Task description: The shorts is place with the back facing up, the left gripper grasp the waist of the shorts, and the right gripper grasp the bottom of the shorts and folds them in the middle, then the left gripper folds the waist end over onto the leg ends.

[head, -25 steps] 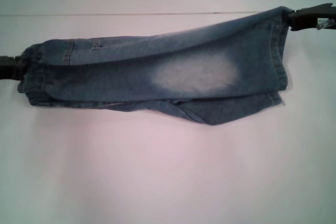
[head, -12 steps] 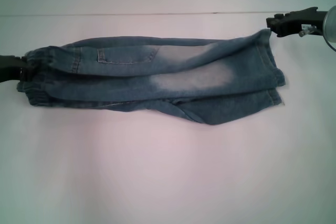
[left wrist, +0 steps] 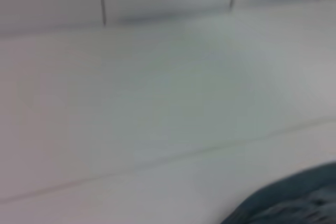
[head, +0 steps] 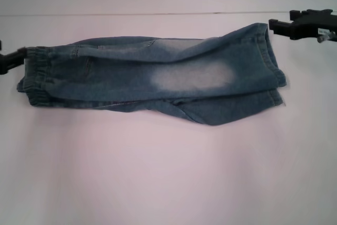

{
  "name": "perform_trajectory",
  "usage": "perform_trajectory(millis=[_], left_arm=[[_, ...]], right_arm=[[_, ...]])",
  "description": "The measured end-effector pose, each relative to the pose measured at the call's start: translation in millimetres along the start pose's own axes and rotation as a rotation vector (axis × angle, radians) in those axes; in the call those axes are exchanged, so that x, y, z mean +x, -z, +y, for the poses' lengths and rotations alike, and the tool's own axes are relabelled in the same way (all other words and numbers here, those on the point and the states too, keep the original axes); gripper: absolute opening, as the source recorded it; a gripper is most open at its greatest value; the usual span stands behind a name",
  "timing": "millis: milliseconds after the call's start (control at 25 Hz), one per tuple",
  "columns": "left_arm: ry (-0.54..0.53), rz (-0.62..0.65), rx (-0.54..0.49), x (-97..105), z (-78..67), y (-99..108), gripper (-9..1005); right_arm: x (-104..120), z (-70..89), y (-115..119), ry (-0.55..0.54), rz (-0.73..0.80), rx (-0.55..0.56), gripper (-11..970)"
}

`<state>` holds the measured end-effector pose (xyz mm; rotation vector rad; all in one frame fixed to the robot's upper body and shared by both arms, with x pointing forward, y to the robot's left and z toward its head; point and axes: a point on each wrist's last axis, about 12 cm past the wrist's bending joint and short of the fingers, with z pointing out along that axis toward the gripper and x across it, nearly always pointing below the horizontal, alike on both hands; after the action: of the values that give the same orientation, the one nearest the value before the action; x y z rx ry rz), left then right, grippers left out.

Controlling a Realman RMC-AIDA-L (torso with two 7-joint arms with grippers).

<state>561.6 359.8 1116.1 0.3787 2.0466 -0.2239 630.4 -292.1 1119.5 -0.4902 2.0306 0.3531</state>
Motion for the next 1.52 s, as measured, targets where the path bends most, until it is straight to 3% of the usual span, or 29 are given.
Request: perform_trajectory(millis=[120,240,400,520,560,880,1520], left_arm=[[-0.012,-0.102,0.074,13,-1.0,25,524],[-0.005,-0.133,0.133,39,-3.5,41,589],[0.031,-0.104,0.163,74,-7.3,45,772],[0.030,-0.059,0.140,86,-7.8,41,898],[0.026,-0.040,0.132,89,-8.4,38,938],[-0.028,0.018,0.119,90,-18.7,2,937],[-0.096,0.013,0.122,83,-27.6,-21,934]], right_arm=[[10,2.5,15,0.000,-0.067,-0.074,479],[26,10.3,29,0.016,-0.153,-0.163,624],[50,26.6,38,0.054,-0.234,-0.270,797],[68,39.4,38,0.064,-0.260,-0.340,912],[73,42.5,38,0.066,-0.260,-0.351,913],[98,57.6,32,0.052,-0.239,-0.388,912],[106,60.8,32,0.039,-0.229,-0.392,914]])
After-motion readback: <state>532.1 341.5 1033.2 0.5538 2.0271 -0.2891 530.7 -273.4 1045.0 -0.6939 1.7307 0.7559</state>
